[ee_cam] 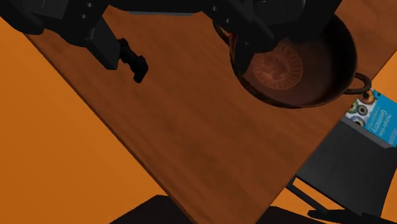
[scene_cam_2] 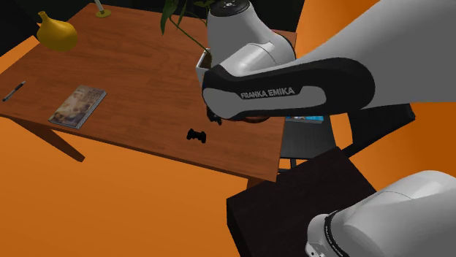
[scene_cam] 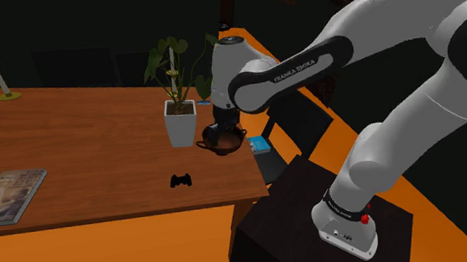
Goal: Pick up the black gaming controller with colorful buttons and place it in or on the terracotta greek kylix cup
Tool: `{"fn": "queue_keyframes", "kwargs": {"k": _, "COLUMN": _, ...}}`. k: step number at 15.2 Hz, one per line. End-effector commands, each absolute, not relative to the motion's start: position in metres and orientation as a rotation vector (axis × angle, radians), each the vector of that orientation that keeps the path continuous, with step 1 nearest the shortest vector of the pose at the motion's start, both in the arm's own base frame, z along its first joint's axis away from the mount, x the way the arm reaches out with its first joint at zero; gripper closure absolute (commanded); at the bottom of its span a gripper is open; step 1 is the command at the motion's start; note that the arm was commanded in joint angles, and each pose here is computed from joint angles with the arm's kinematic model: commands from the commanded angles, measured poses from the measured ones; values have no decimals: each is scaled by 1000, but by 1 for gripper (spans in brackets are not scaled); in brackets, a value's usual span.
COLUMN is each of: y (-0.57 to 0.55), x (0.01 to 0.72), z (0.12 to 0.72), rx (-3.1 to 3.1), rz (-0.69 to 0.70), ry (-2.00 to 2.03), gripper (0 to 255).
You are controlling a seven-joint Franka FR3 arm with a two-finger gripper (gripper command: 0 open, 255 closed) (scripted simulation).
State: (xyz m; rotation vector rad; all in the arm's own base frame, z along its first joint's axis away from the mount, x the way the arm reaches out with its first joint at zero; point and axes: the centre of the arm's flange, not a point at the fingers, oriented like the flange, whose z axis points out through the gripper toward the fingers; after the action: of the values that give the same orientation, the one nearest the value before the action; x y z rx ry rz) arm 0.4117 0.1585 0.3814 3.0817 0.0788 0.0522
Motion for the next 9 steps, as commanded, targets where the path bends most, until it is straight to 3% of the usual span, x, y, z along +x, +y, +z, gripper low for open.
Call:
{"fn": "queue_keyframes", "kwargs": {"k": 1, "y": 174, "x": 419, "z": 363, "rx": 3074, "rz": 60, "ry": 90, "gripper": 0}}
{"fn": "queue_keyframes", "kwargs": {"k": 9, "y": 231, "x": 455, "z": 279, "rx": 3034, "rz": 79, "ry": 133, "gripper": 0}}
